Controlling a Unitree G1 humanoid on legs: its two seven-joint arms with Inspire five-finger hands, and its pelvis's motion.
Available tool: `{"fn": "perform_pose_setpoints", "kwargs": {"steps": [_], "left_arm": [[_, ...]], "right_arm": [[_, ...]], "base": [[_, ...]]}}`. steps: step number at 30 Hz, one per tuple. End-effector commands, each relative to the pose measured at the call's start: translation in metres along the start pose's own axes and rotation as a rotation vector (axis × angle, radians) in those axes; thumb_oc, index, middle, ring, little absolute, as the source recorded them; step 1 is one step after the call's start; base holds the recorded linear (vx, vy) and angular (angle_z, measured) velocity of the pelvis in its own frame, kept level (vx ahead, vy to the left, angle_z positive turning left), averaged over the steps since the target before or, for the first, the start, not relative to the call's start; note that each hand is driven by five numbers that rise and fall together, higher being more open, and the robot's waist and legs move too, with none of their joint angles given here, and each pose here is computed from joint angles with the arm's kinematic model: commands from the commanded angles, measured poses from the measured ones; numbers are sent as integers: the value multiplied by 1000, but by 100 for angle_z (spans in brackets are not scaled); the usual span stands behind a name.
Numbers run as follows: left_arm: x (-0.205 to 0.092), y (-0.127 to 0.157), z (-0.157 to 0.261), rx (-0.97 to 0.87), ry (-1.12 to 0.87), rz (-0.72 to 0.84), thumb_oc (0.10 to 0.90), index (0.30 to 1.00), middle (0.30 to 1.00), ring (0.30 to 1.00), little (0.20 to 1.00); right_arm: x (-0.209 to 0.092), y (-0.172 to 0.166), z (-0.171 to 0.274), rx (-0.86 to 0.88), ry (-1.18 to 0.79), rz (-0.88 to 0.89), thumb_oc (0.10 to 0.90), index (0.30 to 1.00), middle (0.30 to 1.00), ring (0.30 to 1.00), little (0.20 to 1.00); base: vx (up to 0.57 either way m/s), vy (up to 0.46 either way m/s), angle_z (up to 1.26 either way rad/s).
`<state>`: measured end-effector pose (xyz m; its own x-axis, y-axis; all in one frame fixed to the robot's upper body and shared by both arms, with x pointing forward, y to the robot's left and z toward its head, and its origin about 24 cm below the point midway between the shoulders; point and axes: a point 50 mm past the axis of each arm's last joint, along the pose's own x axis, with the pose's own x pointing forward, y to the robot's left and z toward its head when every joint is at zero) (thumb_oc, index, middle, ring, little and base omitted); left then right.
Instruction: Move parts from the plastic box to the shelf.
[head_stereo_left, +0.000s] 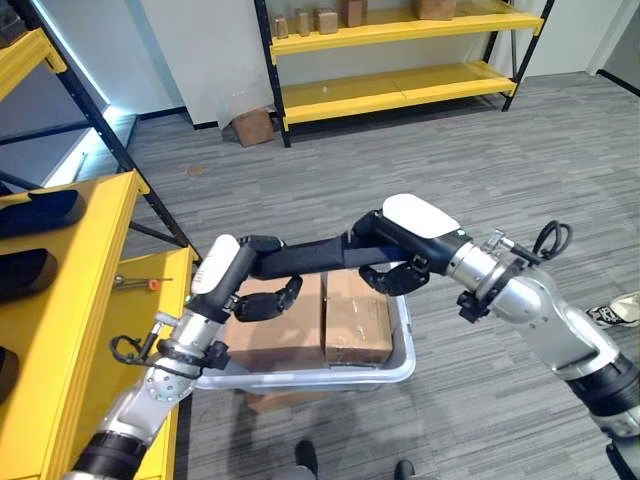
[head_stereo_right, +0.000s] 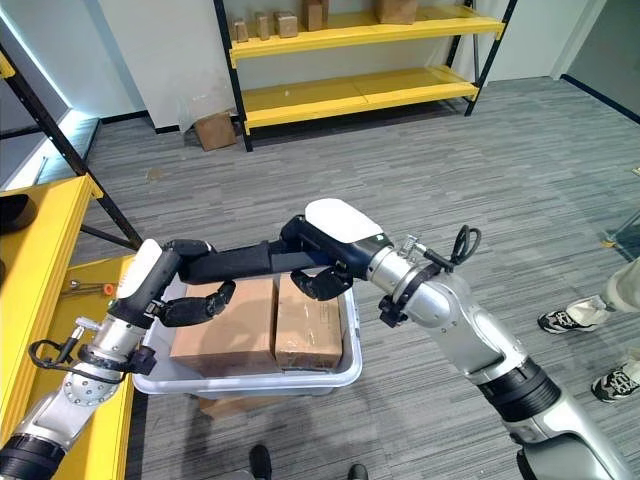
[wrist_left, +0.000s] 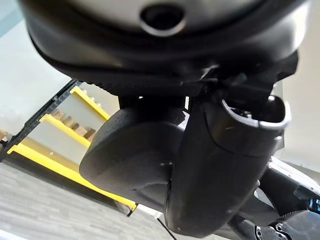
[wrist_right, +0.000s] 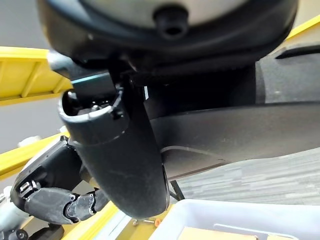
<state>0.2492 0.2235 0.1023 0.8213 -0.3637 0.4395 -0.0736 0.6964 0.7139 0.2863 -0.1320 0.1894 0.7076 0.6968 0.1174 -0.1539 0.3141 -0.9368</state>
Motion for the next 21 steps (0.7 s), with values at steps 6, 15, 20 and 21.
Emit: {"fn": "perform_pose_setpoints", "kwargs": {"steps": [6, 15, 20, 21], "left_arm": [[49, 34, 49, -132, -283, 307, 400, 300, 300, 300, 300], [50, 33, 47, -99, -279, 206, 400, 300, 300, 300, 300], [50, 32, 47, -48, -293, 151, 400, 300, 300, 300, 300], [50, 31, 46, -45, -292, 130, 400, 300, 300, 300, 300]], "right_arm": [[14, -24, 66, 89, -374, -203, 627, 618, 618, 618, 618], [7, -17, 73, -151, -444, 38, 900, 1000, 1000, 1000, 1000], [2, -19, 77, -142, -462, 193, 900, 1000, 1000, 1000, 1000], [3, -20, 77, -132, -455, 199, 900, 1000, 1000, 1000, 1000]], "base": [[-5, -52, 0], [-3, -7, 0], [-7, -21, 0], [0, 0, 0]]}}
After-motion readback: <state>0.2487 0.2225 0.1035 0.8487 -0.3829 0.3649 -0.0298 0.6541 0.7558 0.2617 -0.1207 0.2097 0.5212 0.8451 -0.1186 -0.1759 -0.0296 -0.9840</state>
